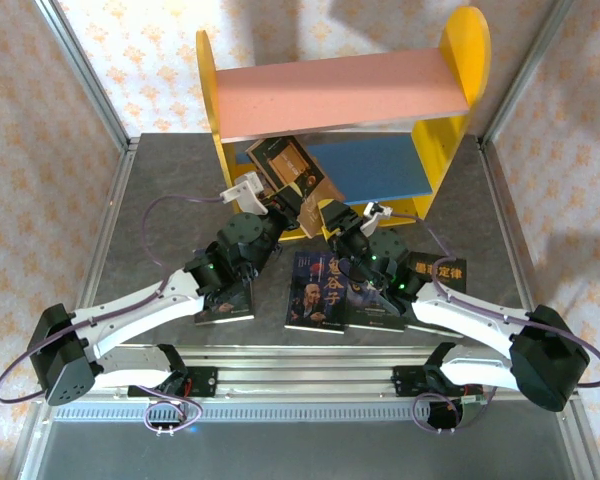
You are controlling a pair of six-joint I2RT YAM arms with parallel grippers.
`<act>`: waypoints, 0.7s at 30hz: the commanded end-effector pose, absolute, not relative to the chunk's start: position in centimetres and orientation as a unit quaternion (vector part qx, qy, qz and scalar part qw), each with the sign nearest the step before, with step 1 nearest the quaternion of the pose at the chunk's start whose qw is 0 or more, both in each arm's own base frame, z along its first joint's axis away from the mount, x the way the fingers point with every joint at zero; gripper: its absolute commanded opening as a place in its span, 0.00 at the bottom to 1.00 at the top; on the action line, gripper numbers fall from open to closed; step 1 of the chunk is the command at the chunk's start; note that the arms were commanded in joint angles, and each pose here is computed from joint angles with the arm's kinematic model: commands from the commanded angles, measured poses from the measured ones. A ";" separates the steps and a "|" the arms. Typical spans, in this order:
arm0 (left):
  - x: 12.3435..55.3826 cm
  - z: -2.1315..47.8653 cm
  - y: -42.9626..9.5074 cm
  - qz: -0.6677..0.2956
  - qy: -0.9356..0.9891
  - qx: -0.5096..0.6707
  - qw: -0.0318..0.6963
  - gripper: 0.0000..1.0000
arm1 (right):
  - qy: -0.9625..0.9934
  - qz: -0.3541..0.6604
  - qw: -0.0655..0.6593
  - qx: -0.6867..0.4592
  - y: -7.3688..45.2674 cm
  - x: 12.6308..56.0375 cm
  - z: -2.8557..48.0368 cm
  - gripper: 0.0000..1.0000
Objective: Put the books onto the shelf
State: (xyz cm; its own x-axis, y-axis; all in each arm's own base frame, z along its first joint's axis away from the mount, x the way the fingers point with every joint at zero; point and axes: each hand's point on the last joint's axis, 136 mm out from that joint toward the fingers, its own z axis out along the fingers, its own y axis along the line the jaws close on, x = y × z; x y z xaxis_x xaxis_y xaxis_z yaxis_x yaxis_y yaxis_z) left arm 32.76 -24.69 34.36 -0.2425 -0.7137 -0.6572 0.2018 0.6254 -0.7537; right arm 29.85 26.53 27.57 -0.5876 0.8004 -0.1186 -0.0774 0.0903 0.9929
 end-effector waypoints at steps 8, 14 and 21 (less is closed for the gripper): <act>32.5 38.3 -24.5 -0.446 0.623 -0.214 0.606 0.00 | 0.644 0.597 0.376 0.296 25.3 30.2 27.1 0.27; 32.6 38.1 -24.5 -0.443 0.626 -0.215 0.604 0.00 | 0.646 0.590 0.387 0.292 24.4 30.6 27.5 0.11; 32.7 37.6 -24.4 -0.430 0.636 -0.218 0.603 0.01 | 0.634 0.588 0.415 0.284 22.8 30.6 28.4 0.08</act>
